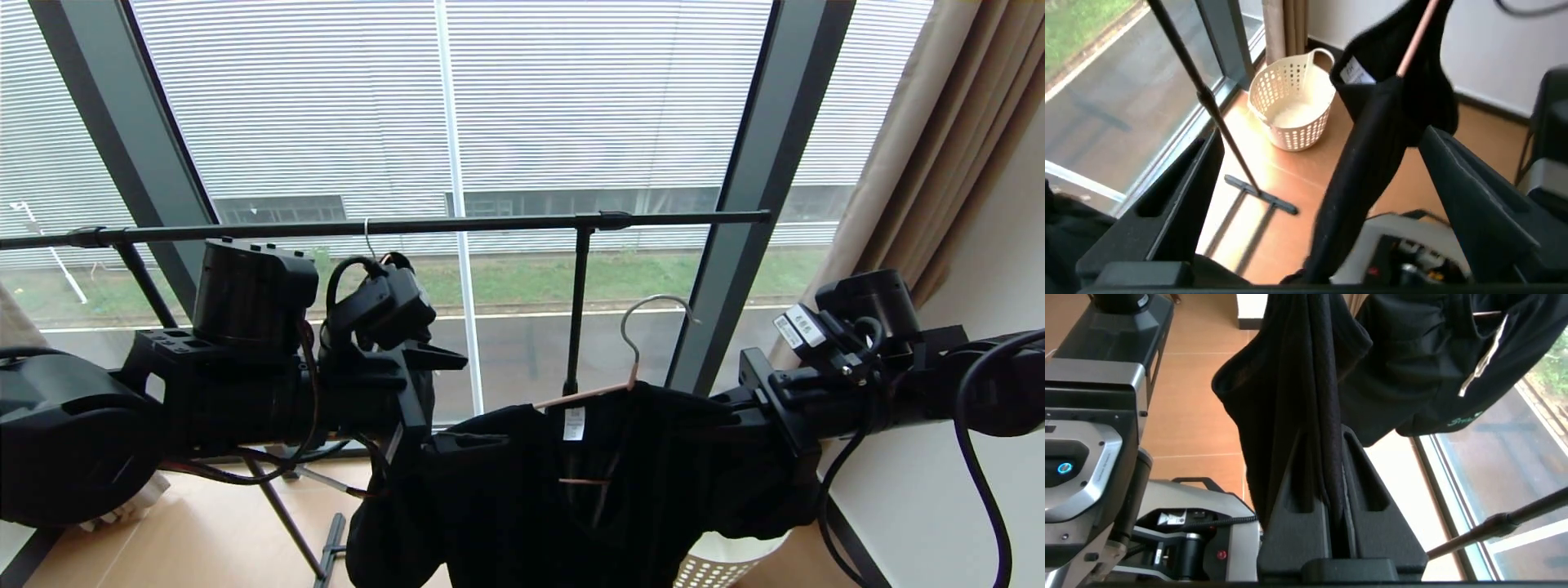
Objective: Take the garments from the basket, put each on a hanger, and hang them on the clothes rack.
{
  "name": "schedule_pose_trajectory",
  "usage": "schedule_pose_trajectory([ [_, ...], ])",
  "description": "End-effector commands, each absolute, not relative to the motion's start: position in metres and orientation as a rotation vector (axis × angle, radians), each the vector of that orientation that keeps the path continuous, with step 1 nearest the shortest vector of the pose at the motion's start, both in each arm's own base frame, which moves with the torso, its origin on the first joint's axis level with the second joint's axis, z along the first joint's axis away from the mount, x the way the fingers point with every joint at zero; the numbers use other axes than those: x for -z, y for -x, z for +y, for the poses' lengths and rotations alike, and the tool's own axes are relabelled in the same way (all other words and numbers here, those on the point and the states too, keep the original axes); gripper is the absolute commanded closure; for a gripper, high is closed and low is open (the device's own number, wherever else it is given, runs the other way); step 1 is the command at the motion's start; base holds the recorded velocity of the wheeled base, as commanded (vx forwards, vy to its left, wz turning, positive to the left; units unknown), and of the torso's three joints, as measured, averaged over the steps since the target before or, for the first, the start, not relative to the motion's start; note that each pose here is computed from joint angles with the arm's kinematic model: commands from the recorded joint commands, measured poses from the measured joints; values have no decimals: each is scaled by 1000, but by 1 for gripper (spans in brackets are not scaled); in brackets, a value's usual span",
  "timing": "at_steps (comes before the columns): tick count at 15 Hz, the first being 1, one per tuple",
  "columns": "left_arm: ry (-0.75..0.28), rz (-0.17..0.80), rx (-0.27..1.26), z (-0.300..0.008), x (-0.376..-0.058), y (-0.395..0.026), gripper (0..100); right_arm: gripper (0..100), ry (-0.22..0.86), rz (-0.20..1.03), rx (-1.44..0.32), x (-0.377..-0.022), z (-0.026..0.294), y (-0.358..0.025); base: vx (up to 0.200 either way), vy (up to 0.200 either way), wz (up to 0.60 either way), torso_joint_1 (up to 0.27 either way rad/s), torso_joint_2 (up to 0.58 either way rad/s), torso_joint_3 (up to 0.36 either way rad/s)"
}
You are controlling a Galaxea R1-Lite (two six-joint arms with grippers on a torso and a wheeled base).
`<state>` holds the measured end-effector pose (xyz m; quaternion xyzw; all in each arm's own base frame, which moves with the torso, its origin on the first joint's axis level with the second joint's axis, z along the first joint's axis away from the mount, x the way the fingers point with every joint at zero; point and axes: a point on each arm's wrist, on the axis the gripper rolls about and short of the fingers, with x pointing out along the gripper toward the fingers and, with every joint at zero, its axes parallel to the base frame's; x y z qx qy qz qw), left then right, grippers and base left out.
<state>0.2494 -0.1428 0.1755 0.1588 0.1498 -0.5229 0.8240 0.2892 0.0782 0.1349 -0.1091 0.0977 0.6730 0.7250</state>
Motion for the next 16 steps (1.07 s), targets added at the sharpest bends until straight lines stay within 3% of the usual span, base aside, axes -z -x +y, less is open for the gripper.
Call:
schedule_pose_trajectory([
  [1, -329, 353, 1183, -152, -162, -253, 0, 100, 240, 217, -1486, -134, 78, -289, 0, 0, 0, 0, 0, 0],
  [3, -302, 344, 1245, -154, -162, -252, 0, 100, 238, 221, -1488, -133, 79, -289, 0, 0, 0, 0, 0, 0],
  [14, -300, 379, 1274, -166, -150, -257, 0, 100, 244, 216, -1503, -135, 82, -283, 0, 0, 0, 0, 0, 0],
  [15, -301, 381, 1273, -166, -149, -256, 100, 100, 245, 214, -1503, -135, 82, -283, 0, 0, 0, 0, 0, 0],
  [16, -301, 380, 1273, -166, -150, -256, 100, 100, 245, 214, -1503, -135, 82, -283, 0, 0, 0, 0, 0, 0],
])
